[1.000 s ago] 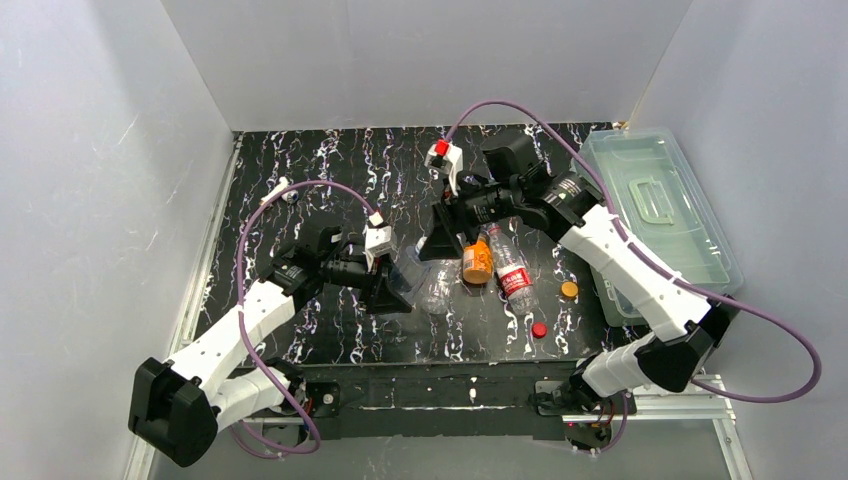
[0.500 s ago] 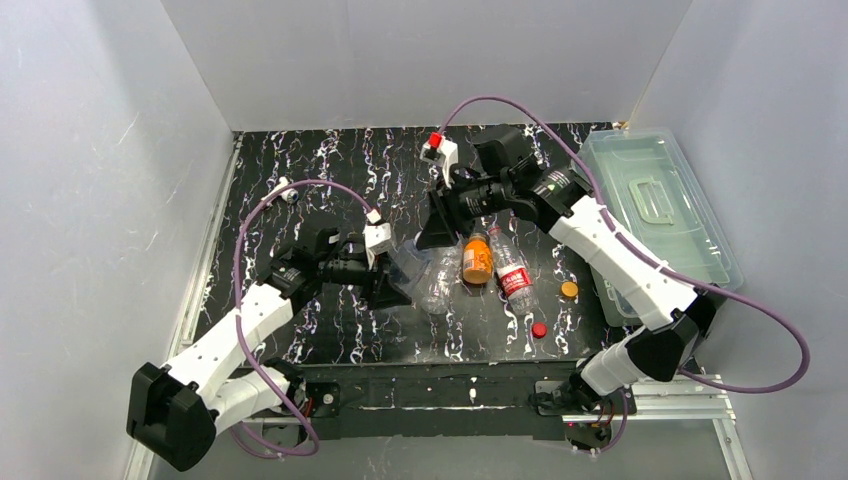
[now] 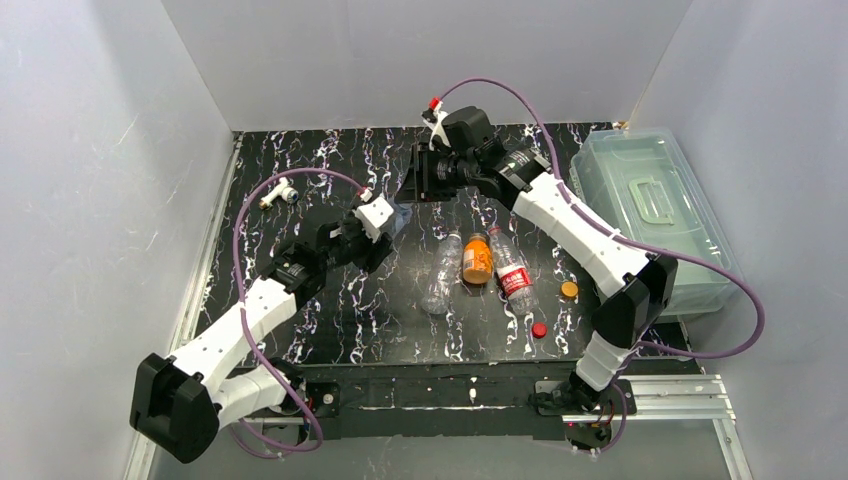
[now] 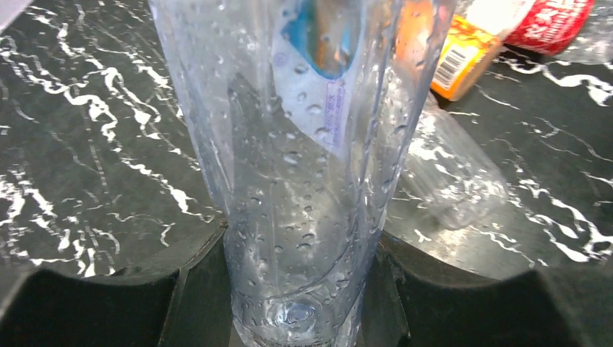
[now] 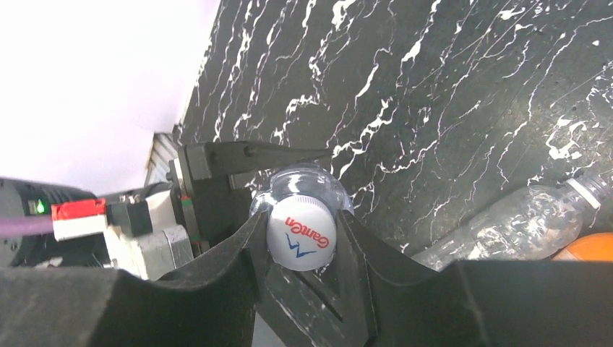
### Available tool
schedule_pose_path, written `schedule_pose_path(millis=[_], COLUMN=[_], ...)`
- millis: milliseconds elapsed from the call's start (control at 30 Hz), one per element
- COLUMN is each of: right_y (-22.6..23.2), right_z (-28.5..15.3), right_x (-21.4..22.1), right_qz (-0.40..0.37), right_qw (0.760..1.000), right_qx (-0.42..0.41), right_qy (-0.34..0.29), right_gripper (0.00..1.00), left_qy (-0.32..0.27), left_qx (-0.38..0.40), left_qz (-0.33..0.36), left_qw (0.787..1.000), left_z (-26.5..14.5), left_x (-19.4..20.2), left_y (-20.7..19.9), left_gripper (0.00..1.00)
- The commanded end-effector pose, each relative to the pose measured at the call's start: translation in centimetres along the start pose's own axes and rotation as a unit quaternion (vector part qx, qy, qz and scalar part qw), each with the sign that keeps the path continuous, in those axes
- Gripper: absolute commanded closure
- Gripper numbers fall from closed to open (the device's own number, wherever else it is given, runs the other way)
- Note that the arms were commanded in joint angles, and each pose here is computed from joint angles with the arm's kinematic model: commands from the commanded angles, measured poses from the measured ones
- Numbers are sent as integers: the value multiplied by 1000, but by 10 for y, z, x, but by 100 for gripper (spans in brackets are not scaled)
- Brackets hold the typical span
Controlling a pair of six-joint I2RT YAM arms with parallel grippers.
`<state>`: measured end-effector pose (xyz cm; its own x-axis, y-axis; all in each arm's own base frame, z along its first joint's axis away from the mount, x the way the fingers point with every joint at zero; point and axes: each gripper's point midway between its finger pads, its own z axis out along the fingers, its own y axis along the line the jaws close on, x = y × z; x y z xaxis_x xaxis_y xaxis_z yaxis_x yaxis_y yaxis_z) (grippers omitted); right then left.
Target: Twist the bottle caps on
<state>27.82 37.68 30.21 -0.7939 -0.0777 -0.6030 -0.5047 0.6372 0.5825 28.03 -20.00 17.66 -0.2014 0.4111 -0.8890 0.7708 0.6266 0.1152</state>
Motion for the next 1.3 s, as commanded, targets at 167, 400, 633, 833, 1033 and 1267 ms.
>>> schedule_pose_path(millis=[167, 400, 633, 833, 1033, 1267], right_y=[11, 1, 21, 37, 50, 56], right_z=[-14, -75, -102, -102, -87, -78], right_x=[-32, -64, -12, 14, 24, 25], right_qz=[19, -61, -208, -259, -293, -298], right_qw=[998, 989, 963, 942, 931, 928], right_qx=[17, -24, -159, -213, -217, -223], right_qy=[-64, -131, -57, -20, 11, 18], right_gripper=[50, 4, 11, 14, 21, 26], left_qy=[-83, -50, -73, -80, -83, -83], left_qx=[-55, 60, 270, 334, 351, 351], left_qz=[25, -35, -113, -125, -128, -126], left_qw=[995, 996, 954, 931, 924, 924], left_z=[-4, -4, -35, -49, -52, -52], left_x=[-42, -12, -23, -26, -28, -27], left_y=[22, -22, -81, -102, -106, -106], left_gripper=[100, 100, 100, 100, 100, 100])
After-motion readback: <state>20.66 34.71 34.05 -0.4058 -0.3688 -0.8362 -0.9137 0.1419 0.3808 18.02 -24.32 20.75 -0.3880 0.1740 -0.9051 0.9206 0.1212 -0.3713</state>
